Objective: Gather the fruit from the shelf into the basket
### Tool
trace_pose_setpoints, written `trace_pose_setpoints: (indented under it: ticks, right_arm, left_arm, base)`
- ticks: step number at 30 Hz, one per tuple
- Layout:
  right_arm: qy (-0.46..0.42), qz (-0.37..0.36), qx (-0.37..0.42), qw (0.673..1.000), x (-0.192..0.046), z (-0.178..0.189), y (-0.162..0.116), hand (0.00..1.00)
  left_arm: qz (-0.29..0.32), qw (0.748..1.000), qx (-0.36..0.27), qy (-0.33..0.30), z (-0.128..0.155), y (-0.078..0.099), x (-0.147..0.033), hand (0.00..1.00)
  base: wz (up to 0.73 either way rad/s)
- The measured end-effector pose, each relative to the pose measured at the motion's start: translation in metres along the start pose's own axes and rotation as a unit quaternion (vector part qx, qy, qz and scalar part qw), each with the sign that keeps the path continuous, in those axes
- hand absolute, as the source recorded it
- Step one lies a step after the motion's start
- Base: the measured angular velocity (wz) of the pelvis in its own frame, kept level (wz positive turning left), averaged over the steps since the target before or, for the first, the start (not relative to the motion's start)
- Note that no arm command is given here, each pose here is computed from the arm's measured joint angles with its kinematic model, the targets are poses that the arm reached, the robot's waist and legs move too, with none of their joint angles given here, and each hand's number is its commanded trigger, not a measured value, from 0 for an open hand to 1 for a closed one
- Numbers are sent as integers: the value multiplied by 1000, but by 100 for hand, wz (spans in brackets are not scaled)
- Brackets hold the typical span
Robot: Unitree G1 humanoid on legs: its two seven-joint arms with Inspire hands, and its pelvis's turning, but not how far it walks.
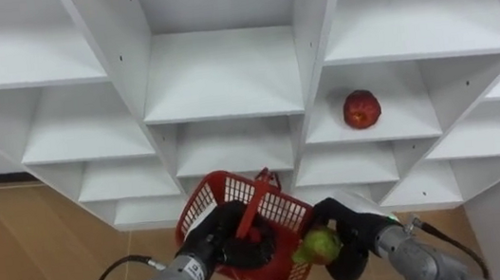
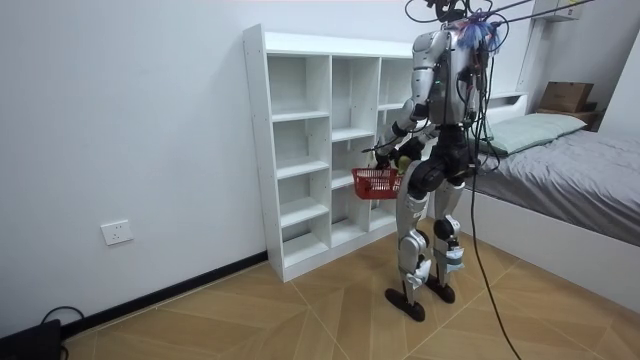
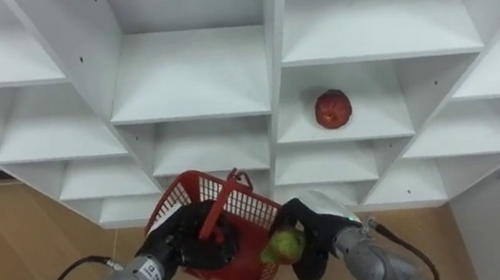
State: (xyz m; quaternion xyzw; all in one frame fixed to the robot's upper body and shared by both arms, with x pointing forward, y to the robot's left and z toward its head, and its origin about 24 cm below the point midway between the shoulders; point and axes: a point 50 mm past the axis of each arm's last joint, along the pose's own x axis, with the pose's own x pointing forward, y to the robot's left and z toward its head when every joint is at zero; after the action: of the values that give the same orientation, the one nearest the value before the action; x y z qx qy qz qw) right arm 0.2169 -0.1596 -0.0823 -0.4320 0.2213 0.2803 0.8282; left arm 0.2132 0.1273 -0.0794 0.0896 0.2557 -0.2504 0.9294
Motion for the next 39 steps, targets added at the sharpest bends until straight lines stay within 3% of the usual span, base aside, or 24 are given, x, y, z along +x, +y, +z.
trace_pose_setpoints:
  ticks: [21,22,23,25,26,39]
  right_arm:
    - [-6,29,-19,999,11,11,10,100]
    - [-7,31,-21,999,12,11,10,66]
    - [-7,33,-23,999,12,11,11,53]
    - [-7,37,-24,999,12,11,13,11]
    - [-7,38,-25,999,12,11,13,0]
    - [-7,43,-26,999,12,11,14,0]
  left_arm:
    - [-40,998,34,-18,6,-14,3,100]
    - [-44,998,35,-18,7,-15,3,100]
    - [-46,998,36,-19,7,-15,3,100]
    - [-58,997,41,-20,8,-19,4,100]
    - [-61,997,42,-20,8,-19,4,100]
    - [-83,995,45,-20,9,-24,5,100]
  base:
    - [1]
    - [0]
    - [0]
    - [0]
    - [0]
    - [0]
